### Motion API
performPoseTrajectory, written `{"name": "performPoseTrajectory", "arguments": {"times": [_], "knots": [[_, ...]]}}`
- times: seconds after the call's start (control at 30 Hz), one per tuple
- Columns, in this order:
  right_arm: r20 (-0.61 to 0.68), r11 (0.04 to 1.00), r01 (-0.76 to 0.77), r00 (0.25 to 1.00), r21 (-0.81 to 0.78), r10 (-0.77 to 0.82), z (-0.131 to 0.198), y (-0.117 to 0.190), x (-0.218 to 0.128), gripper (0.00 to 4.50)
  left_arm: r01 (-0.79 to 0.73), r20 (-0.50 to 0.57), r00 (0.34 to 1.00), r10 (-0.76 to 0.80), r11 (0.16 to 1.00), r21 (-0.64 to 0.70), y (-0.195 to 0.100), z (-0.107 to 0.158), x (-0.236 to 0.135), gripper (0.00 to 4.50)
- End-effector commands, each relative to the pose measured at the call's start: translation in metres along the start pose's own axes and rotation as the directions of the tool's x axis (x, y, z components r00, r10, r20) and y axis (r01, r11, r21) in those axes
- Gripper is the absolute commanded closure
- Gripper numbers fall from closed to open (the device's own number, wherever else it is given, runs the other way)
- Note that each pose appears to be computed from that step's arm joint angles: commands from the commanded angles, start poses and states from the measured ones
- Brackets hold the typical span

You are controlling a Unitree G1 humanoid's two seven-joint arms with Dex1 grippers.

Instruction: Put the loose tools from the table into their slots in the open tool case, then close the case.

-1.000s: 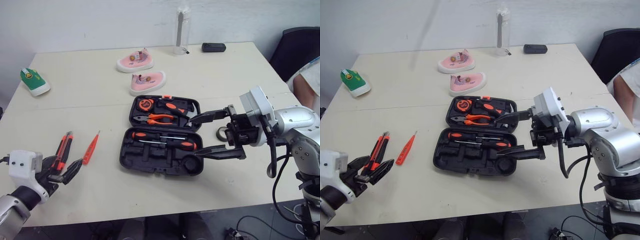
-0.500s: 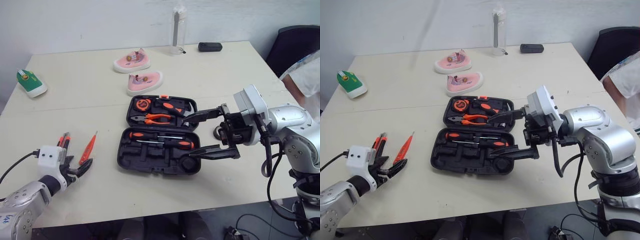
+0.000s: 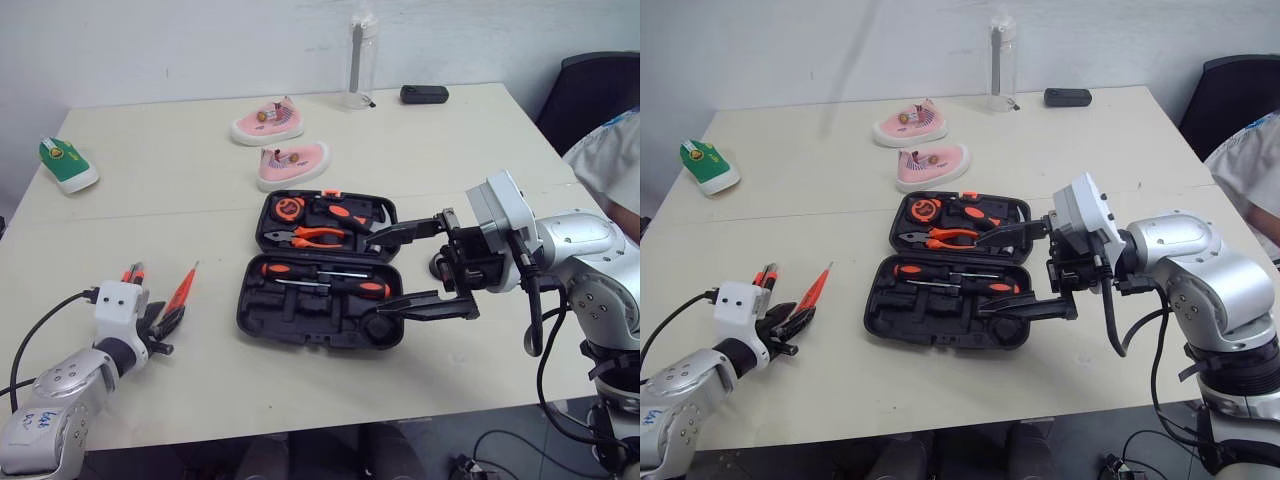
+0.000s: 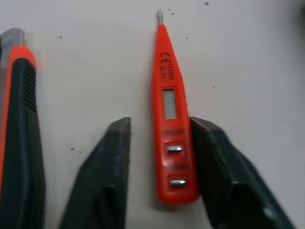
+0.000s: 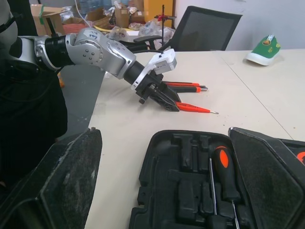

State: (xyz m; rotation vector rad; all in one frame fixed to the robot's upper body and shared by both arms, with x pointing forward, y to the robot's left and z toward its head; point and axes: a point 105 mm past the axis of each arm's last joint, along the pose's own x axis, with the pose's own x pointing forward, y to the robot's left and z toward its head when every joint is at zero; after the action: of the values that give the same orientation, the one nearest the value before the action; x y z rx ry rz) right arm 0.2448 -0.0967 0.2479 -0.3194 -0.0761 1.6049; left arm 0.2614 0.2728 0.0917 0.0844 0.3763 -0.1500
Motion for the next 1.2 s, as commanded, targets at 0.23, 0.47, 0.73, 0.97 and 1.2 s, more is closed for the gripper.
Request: {"name": "performPoseTrajectory", "arguments": {"times": [0.23, 0.47, 0.73, 0.97, 1.2], "knots": [[-0.028, 0.999, 0.034, 0.999, -0.031, -0.035, -0.003, 0.002, -0.003, 0.0, 0.243, 0.04, 0.963, -0.268, 0.92, 0.308, -0.023, 0.067, -0.013, 4.12], [-0.117, 0.997, 0.074, 0.99, -0.017, -0.075, -0.03, 0.0, -0.011, 0.0, 0.625, -0.209, 0.758, -0.618, 0.595, 0.506, -0.07, 0.089, -0.013, 4.12], [-0.135, 0.994, 0.109, 0.985, 0.022, -0.105, -0.044, 0.007, -0.011, 0.0, 0.775, -0.457, 0.557, -0.694, 0.235, 0.587, -0.093, 0.089, 0.019, 4.12], [-0.134, 0.991, 0.13, 0.983, 0.033, -0.125, -0.046, 0.011, -0.01, 0.0, 0.762, -0.477, 0.512, -0.714, 0.121, 0.637, -0.102, 0.093, 0.046, 4.12], [-0.128, 0.987, 0.157, 0.98, 0.038, -0.151, -0.046, 0.011, -0.011, 0.0, 0.756, -0.485, 0.481, -0.73, 0.064, 0.652, -0.107, 0.096, 0.053, 4.12]]}}
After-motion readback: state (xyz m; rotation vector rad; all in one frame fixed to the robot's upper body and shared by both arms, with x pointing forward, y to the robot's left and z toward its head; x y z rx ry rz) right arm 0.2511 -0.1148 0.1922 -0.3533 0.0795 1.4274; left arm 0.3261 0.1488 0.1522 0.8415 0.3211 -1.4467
